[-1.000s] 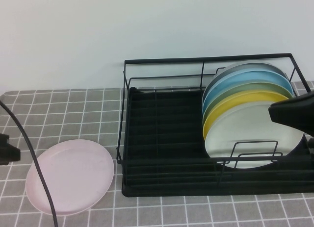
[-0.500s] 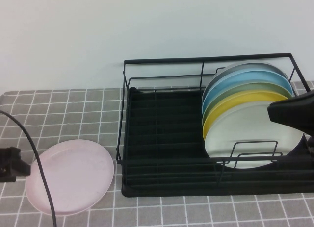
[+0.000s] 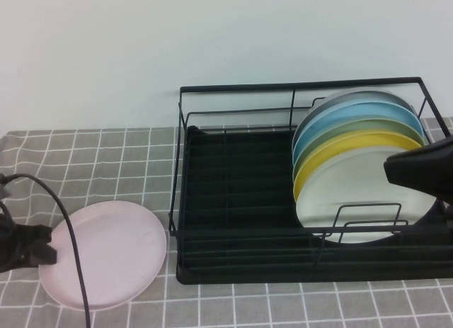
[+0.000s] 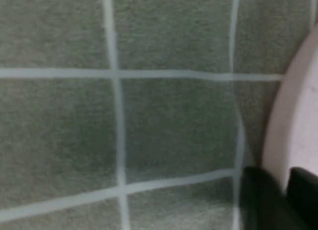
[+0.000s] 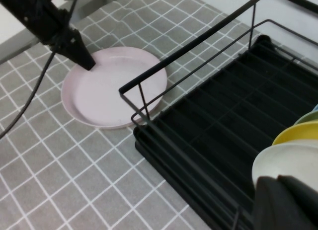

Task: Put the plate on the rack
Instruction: Pick up the plate from the table, then hand over the plate

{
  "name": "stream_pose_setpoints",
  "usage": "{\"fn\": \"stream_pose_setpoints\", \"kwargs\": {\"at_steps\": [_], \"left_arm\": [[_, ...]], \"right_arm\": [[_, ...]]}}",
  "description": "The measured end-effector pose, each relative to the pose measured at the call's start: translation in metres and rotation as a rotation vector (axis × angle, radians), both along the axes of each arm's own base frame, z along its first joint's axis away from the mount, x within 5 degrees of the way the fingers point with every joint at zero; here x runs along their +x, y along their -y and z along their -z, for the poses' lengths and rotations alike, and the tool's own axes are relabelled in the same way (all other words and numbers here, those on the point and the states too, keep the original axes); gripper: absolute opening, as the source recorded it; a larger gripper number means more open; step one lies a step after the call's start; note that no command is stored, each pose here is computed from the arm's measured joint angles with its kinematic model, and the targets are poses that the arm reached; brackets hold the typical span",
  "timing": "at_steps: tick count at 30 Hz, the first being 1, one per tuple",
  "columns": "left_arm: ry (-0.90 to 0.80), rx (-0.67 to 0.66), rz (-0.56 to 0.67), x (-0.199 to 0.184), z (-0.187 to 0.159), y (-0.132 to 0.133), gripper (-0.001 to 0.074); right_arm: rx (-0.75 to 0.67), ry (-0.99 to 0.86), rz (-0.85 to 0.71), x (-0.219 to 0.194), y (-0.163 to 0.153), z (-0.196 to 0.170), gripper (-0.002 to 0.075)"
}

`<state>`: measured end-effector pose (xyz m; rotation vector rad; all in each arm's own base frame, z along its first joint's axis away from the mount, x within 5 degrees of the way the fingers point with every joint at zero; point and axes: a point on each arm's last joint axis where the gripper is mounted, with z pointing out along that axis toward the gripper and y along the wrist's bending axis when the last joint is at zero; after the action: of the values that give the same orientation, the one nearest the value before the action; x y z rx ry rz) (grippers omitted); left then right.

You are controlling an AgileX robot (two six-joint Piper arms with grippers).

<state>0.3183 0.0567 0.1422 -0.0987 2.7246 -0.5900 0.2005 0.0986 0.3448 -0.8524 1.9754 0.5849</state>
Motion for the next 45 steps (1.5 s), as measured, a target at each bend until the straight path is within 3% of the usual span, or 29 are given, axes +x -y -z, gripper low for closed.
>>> {"fn": "stream_pose_setpoints", "kwargs": {"at_steps": [6, 12, 21, 27, 34, 38, 45], "left_arm": [[-0.001, -0.01, -0.012, -0.001, -0.005, 0.001, 0.0], [0.041, 0.065, -0.047, -0.003, -0.037, -0.004, 0.0], [0.32, 0.119, -0.043, -0.02, -0.144, 0.004, 0.0], [0.566, 0.099, -0.041, -0.056, -0.228, 0.022, 0.0], [0.623, -0.009, 0.073, -0.094, -0.258, 0.05, 0.0], [0.596, -0.066, 0.195, -0.103, -0.26, 0.077, 0.0], [0.618, -0.139, 0.282, -0.105, -0.264, 0.121, 0.0]], "right_arm": [[-0.006, -0.012, -0.016, -0.002, -0.001, 0.001, -0.0003], [-0.013, -0.012, -0.018, -0.002, 0.0, 0.001, -0.0003], [-0.006, -0.056, -0.036, -0.005, -0.001, 0.003, -0.0003], [0.1, -0.197, 0.045, -0.006, -0.003, 0.003, -0.0003], [0.318, -0.282, 0.088, -0.006, -0.009, -0.008, 0.0012], [0.434, -0.315, 0.052, -0.008, -0.014, -0.016, 0.0076], [0.484, -0.359, 0.009, -0.013, -0.018, -0.019, 0.0295]]}}
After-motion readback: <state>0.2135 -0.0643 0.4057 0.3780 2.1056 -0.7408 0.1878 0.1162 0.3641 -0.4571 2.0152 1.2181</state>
